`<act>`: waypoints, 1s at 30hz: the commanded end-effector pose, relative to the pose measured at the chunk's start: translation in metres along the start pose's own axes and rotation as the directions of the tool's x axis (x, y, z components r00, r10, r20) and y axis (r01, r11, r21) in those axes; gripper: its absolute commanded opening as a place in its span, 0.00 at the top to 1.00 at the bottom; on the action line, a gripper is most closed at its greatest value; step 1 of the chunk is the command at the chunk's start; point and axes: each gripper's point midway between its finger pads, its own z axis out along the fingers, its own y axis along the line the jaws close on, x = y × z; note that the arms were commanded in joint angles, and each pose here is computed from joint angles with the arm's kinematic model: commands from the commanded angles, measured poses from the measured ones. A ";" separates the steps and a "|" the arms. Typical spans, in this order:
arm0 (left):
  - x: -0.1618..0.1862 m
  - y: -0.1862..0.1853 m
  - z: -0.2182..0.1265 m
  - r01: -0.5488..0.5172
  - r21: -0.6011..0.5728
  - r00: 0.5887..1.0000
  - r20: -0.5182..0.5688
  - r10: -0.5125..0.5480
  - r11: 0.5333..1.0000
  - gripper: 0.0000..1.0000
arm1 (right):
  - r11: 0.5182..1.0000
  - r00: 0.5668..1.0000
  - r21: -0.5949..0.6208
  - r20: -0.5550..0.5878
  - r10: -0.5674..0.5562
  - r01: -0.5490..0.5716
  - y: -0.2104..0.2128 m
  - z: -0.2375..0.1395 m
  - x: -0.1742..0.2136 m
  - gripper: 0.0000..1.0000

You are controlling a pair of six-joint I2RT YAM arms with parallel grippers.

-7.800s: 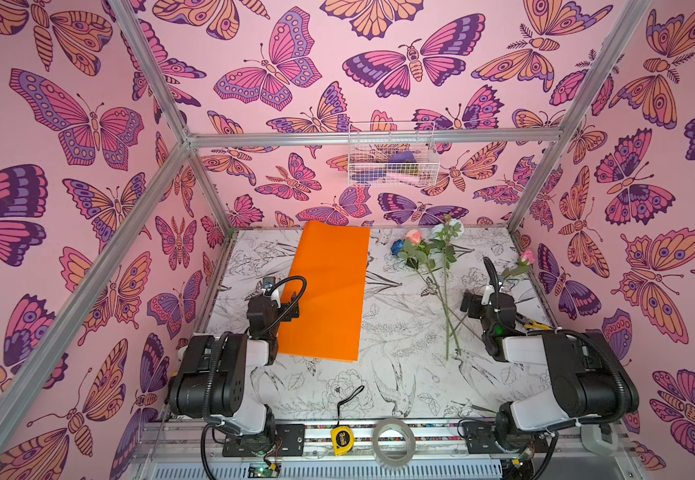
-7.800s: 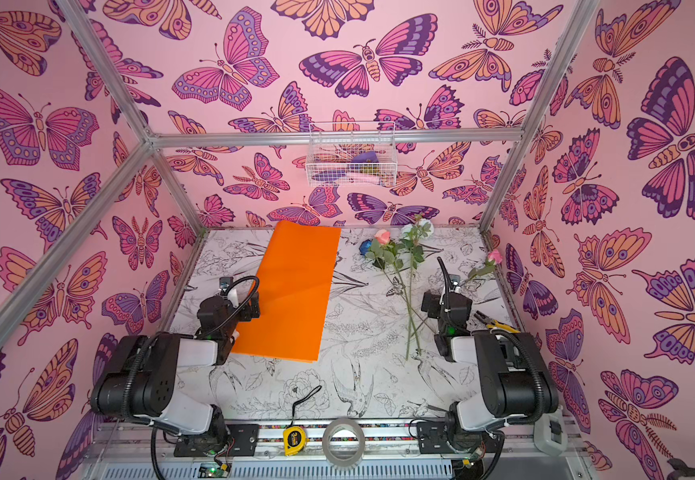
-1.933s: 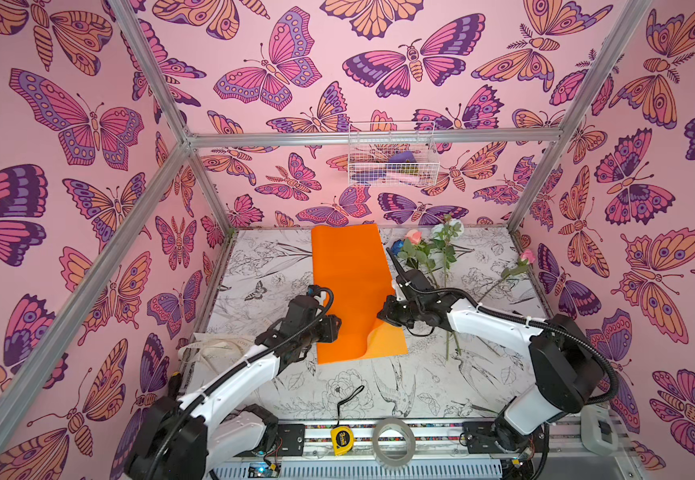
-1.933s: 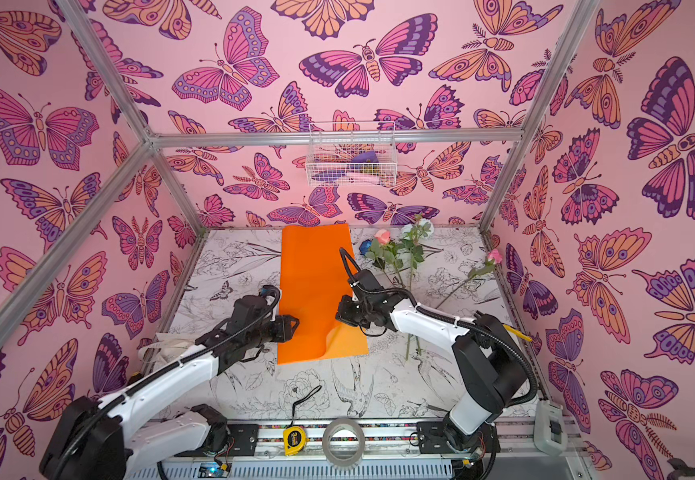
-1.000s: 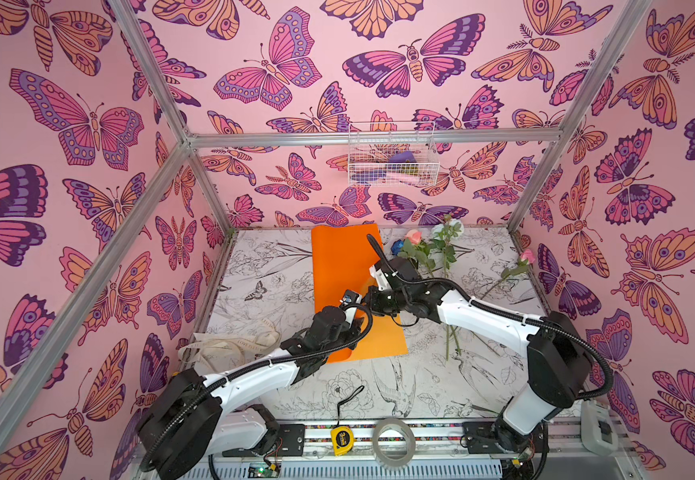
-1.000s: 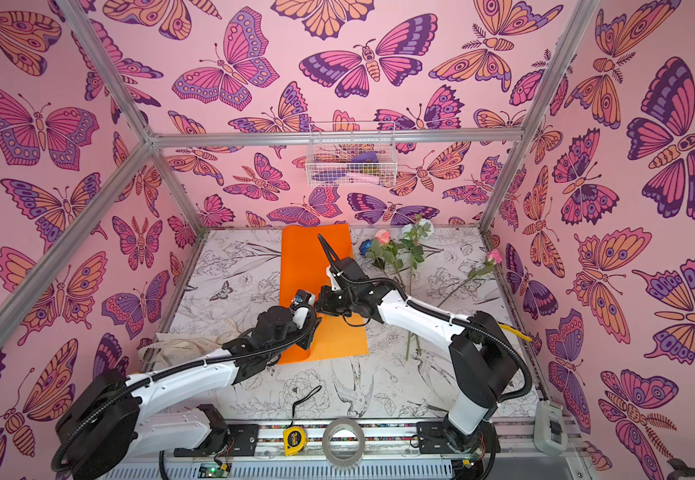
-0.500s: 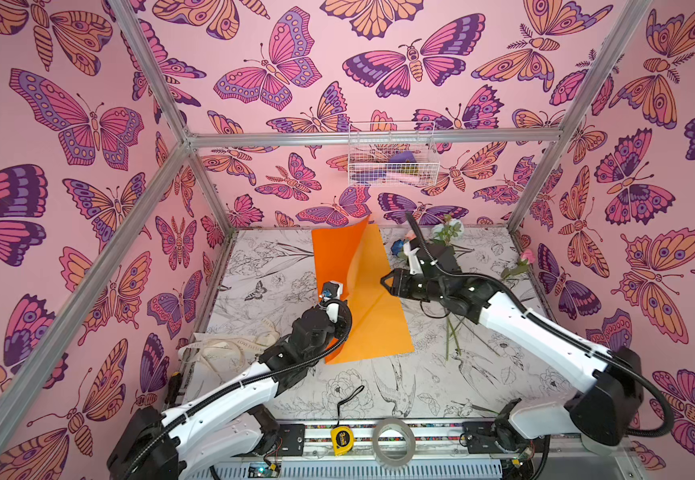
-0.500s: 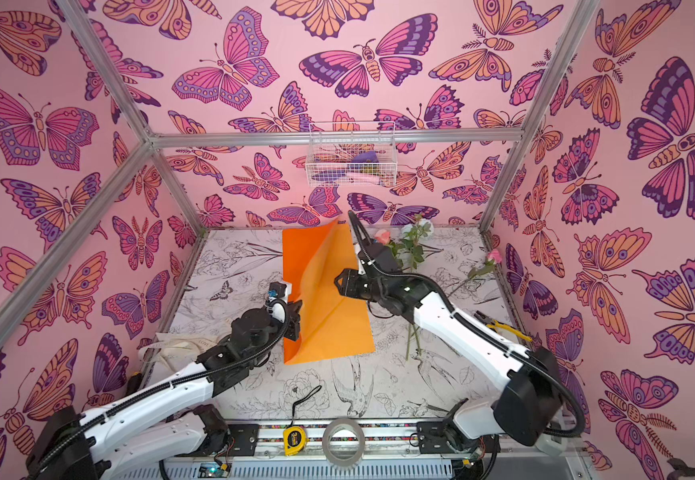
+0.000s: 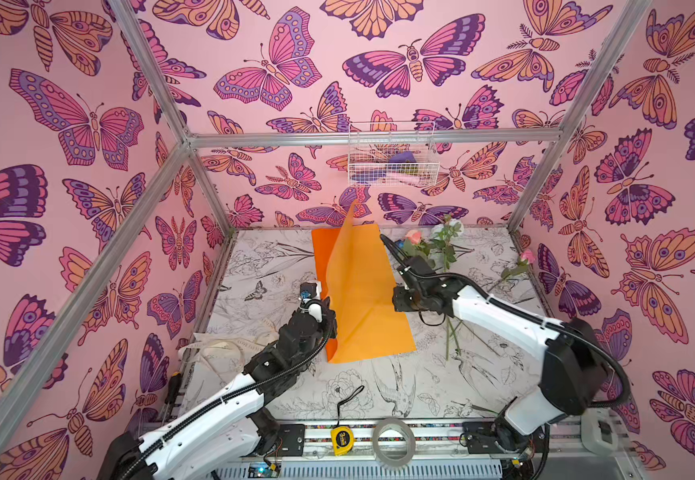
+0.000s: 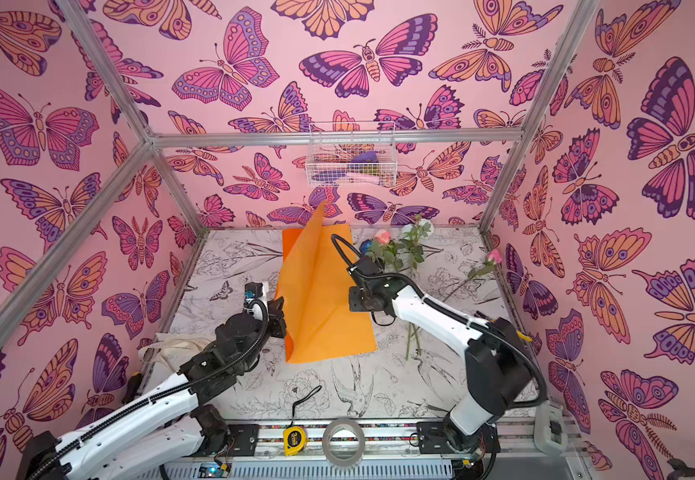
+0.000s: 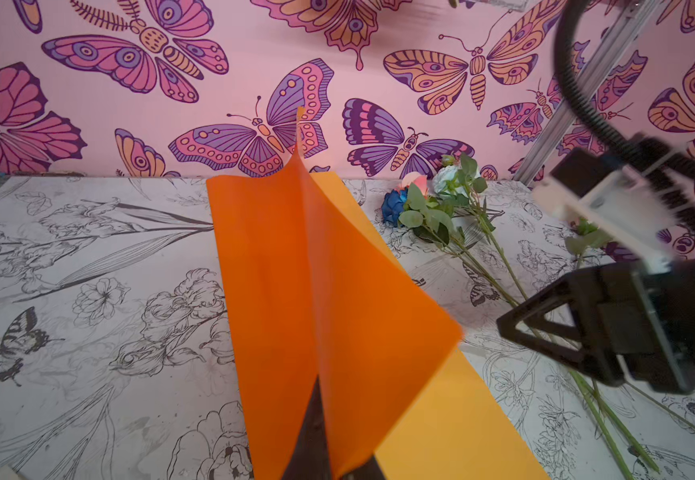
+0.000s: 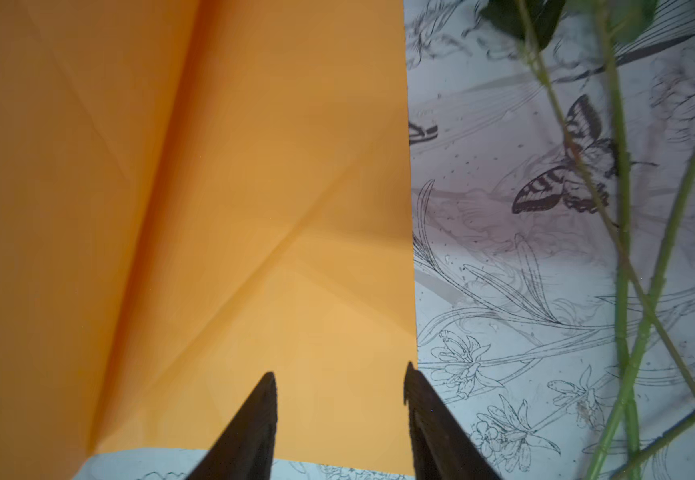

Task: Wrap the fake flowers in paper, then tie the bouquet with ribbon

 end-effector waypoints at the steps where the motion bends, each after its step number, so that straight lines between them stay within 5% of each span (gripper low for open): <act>1: 0.012 0.022 -0.006 0.039 -0.084 0.999 -0.012 -0.040 0.996 1.00 | 0.993 0.992 0.008 -0.041 -0.119 0.119 0.011 0.016 -0.010 0.47; 15: 0.022 0.064 -0.022 0.136 -0.213 0.990 -0.010 -0.142 0.967 1.00 | 0.960 0.945 0.034 -0.186 -0.267 0.278 0.033 0.123 -0.023 0.46; 30: 0.020 0.143 -0.036 0.199 -0.477 0.978 0.039 -0.205 0.856 1.00 | 0.977 0.919 0.125 -0.379 -0.111 0.170 -0.019 0.115 0.071 0.48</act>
